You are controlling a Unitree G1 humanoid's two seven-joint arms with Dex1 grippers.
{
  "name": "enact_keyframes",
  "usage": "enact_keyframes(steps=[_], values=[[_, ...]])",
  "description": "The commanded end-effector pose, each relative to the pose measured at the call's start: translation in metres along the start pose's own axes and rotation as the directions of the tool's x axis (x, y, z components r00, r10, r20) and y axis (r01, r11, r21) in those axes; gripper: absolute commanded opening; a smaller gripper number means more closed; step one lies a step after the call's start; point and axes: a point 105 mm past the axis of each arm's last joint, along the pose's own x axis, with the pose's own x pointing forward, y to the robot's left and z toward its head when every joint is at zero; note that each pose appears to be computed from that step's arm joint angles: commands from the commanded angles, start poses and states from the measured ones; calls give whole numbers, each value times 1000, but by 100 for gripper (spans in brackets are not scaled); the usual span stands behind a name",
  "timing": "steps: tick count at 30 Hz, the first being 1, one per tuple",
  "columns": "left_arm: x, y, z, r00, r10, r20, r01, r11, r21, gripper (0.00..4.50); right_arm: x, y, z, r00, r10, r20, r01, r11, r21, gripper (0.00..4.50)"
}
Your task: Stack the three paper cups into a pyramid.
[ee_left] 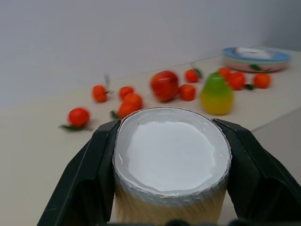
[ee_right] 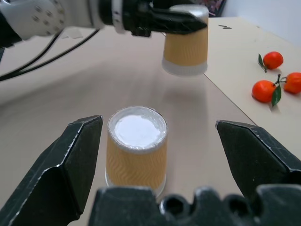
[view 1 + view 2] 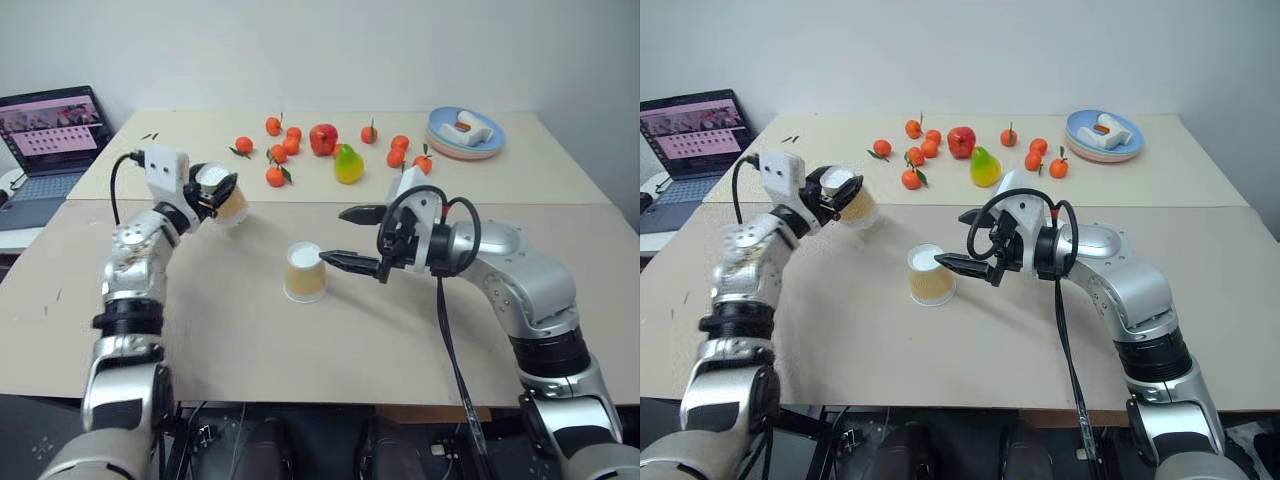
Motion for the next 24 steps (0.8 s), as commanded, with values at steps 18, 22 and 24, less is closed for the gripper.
enact_keyframes(steps=[18, 22, 24], values=[[-32, -81, -49, 833, -526, -172, 528, 848, -40, 257, -9, -10, 10, 998, -60, 19, 60, 997, -38, 450], [-28, -93, -53, 812, -560, -162, 559, 827, -55, 257, -11, -12, 9, 997, -70, 14, 70, 997, -41, 450], [-25, -99, -56, 799, -581, -154, 578, 813, -72, 257, -12, -12, 9, 997, -79, 10, 79, 996, -42, 450]])
